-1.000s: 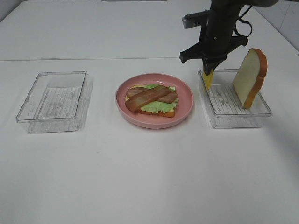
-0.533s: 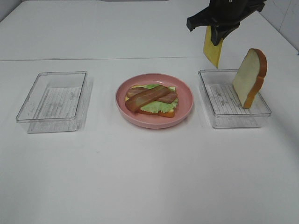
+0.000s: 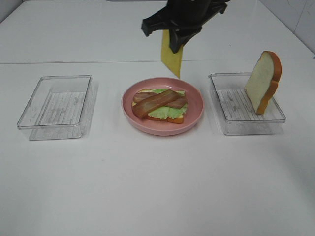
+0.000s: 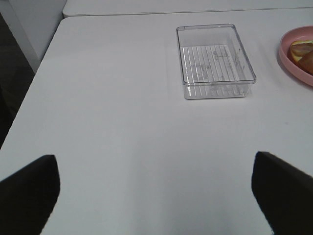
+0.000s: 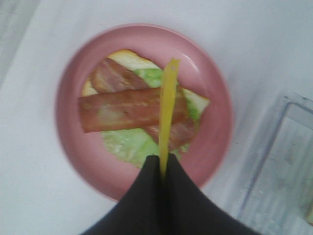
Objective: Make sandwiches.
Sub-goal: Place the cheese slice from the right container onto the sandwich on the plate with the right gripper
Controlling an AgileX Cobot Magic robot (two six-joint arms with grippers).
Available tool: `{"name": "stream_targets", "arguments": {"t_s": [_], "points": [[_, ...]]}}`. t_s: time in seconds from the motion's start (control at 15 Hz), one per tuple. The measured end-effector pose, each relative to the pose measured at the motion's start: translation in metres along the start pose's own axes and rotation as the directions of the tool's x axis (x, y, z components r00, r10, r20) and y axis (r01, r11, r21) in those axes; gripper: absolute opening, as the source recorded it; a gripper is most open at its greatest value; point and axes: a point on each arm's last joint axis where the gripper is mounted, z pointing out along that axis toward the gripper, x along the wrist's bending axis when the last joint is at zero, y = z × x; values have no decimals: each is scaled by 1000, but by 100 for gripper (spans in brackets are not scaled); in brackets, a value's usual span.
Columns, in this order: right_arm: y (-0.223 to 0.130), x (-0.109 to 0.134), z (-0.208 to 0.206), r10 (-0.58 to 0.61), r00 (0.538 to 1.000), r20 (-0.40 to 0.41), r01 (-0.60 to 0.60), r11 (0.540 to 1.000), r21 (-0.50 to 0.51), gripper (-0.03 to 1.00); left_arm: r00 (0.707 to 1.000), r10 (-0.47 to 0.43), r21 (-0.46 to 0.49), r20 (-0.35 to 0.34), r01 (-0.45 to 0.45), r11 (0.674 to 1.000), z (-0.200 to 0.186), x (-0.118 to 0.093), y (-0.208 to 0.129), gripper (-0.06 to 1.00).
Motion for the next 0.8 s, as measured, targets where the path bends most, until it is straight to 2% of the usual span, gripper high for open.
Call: {"name": "stream_targets", "arguments": {"t_s": [0.13, 0.4, 0.6, 0.8], "points": [[2, 26, 9, -7, 995, -95, 7, 1000, -5, 2, 1000, 0, 0, 0, 0, 1000, 0, 0, 0, 99], [0, 42, 47, -13, 974, -226, 27, 998, 61, 2, 1000, 0, 0, 0, 0, 1000, 0, 0, 0, 99], [-1, 45, 67, -15, 968, -252, 38, 995, 89, 2, 1000, 0, 0, 0, 0, 1000, 0, 0, 0, 99], [-3, 42, 82, -28, 974, -225, 53, 993, 105, 2, 1000, 0, 0, 0, 0, 1000, 0, 0, 0, 99]]}}
